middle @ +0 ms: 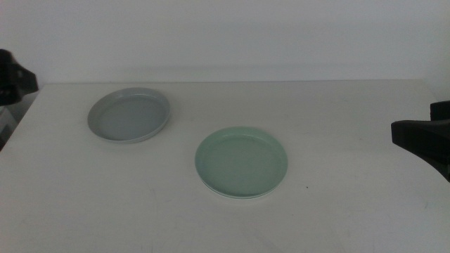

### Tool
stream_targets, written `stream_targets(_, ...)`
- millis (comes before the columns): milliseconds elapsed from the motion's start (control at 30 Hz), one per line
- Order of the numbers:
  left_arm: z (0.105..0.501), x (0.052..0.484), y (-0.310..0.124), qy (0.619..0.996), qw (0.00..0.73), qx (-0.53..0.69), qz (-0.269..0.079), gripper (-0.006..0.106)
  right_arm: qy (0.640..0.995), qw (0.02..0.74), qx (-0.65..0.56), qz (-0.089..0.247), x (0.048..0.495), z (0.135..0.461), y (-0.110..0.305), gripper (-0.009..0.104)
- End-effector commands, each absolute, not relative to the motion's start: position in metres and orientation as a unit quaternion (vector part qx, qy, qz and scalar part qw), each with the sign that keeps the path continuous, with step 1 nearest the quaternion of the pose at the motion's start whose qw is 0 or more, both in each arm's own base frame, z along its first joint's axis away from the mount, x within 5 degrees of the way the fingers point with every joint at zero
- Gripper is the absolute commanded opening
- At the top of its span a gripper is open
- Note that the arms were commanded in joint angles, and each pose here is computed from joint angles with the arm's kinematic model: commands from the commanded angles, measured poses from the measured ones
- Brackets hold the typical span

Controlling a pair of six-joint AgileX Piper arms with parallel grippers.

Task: Stack the three bowls on top of each other.

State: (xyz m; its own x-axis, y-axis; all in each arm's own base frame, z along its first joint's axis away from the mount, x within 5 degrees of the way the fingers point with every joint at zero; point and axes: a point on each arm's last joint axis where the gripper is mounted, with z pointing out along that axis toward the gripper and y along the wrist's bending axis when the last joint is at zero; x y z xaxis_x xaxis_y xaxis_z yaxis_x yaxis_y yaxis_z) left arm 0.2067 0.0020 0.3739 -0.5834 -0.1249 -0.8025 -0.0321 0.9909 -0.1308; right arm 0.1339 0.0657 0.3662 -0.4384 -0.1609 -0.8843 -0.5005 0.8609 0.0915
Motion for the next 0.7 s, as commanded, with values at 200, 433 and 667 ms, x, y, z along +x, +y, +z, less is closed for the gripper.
stream_targets(200,0.36,0.254,0.002,0.896,0.433,-0.068,-0.076,0.105,0.807,0.532,-0.189,0.17,0.136,0.38,0.064,0.052)
stream_targets(433,0.351,0.318,0.013,0.921,0.38,-0.052,-0.072,0.105,0.807,0.532,-0.189,0.17,0.136,0.38,0.064,0.052)
stream_targets(667,0.334,0.393,0.033,0.943,0.323,-0.031,-0.079,0.105,0.807,0.532,-0.189,0.17,0.136,0.38,0.064,0.052)
